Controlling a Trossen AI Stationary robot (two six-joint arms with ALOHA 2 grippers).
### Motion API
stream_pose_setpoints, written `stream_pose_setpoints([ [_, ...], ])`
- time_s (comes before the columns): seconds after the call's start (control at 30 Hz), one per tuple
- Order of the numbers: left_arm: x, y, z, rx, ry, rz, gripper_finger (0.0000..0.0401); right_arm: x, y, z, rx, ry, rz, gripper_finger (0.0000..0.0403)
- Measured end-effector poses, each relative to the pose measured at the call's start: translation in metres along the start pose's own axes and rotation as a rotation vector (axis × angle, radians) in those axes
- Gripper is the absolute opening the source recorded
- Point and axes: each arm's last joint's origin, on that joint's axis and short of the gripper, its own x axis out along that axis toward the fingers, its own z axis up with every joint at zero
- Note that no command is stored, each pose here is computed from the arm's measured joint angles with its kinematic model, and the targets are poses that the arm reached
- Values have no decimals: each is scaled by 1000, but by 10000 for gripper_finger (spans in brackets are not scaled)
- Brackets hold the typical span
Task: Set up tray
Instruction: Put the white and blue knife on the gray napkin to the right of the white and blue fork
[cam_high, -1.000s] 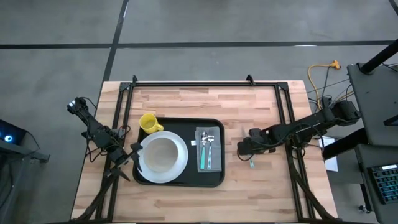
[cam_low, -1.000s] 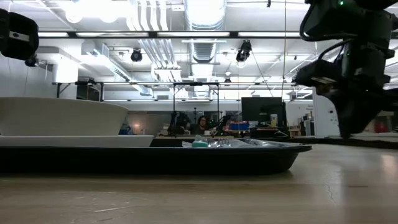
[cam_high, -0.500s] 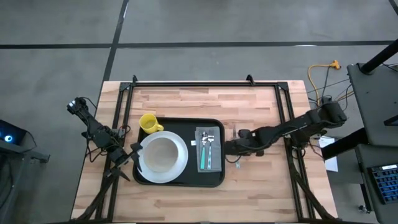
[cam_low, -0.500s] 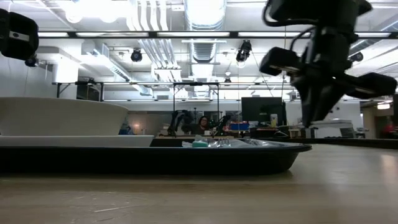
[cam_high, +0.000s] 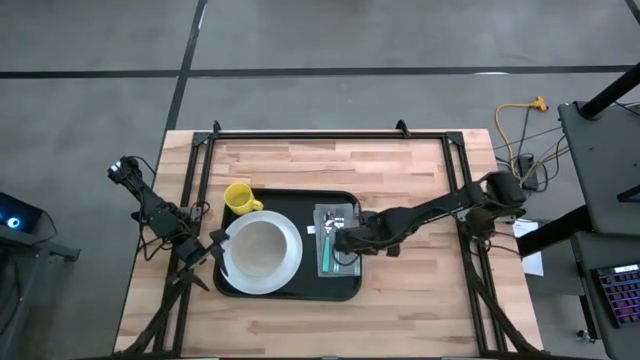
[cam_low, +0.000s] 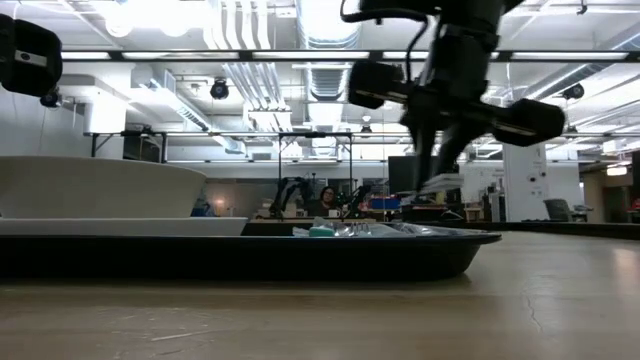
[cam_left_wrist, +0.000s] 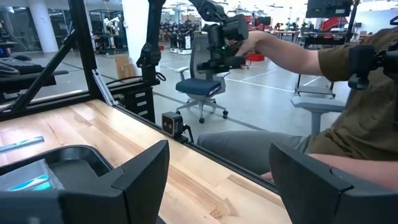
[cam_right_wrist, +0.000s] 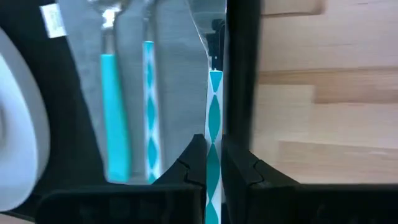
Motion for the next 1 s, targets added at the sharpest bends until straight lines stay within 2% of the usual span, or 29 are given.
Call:
stream_pose_setpoints([
  [0.37, 0, 0, 0, 0, 0, 0, 255, 16, 30, 4, 26, -9, -8, 13],
  [1.0, 0, 0, 0, 0, 1, 0, 255, 48, 30, 7, 36, 19, -104, 13],
])
